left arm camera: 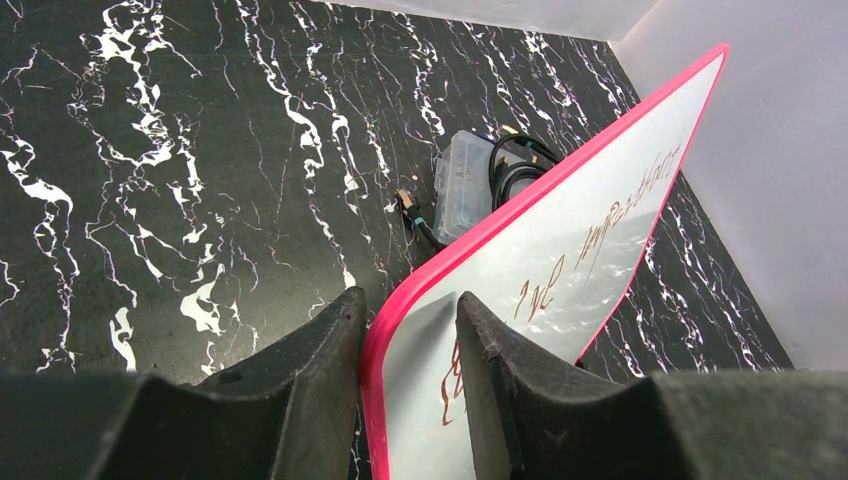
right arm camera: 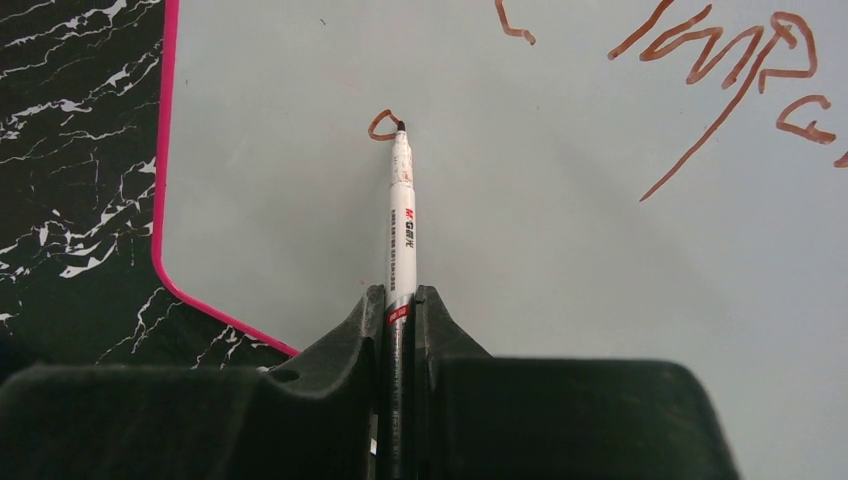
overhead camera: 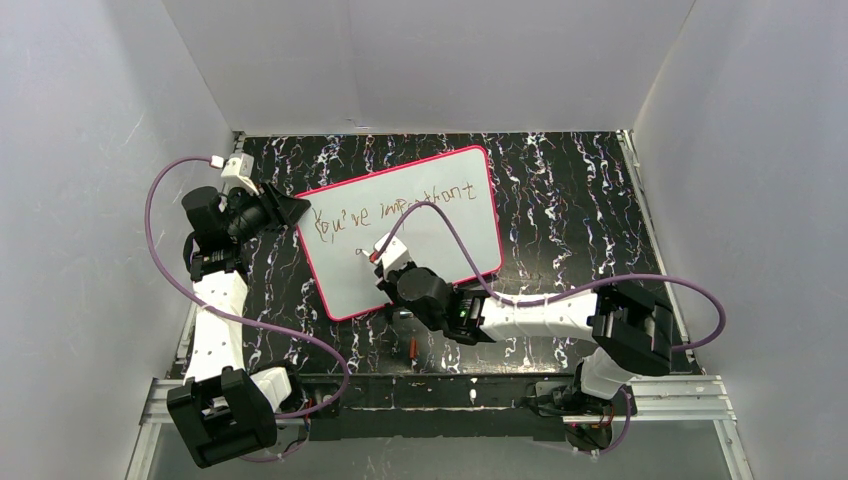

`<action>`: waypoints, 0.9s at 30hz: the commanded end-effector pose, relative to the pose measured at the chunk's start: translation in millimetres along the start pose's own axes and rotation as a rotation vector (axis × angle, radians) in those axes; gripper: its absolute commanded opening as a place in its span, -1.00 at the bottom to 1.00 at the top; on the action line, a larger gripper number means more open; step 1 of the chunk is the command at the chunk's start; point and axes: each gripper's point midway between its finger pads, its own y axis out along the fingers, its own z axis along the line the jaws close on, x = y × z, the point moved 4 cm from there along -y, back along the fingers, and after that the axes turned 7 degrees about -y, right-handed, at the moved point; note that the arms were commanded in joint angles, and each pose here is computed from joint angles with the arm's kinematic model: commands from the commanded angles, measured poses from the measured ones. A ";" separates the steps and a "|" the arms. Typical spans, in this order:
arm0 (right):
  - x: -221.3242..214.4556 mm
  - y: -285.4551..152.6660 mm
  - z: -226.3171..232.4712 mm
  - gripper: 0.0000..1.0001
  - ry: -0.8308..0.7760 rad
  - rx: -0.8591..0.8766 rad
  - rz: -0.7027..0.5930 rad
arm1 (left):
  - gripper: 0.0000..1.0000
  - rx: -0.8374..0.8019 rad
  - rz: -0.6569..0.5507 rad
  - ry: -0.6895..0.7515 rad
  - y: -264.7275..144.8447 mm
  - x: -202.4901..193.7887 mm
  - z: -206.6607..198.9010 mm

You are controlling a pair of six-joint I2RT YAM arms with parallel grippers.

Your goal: Write a sentence on the whiteboard

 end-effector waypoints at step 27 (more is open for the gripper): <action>-7.1 -5.6 -10.4 -0.97 0.024 -0.056 0.037 | -0.27 -0.040 -0.009 0.029 -4.1 2.0 -11.2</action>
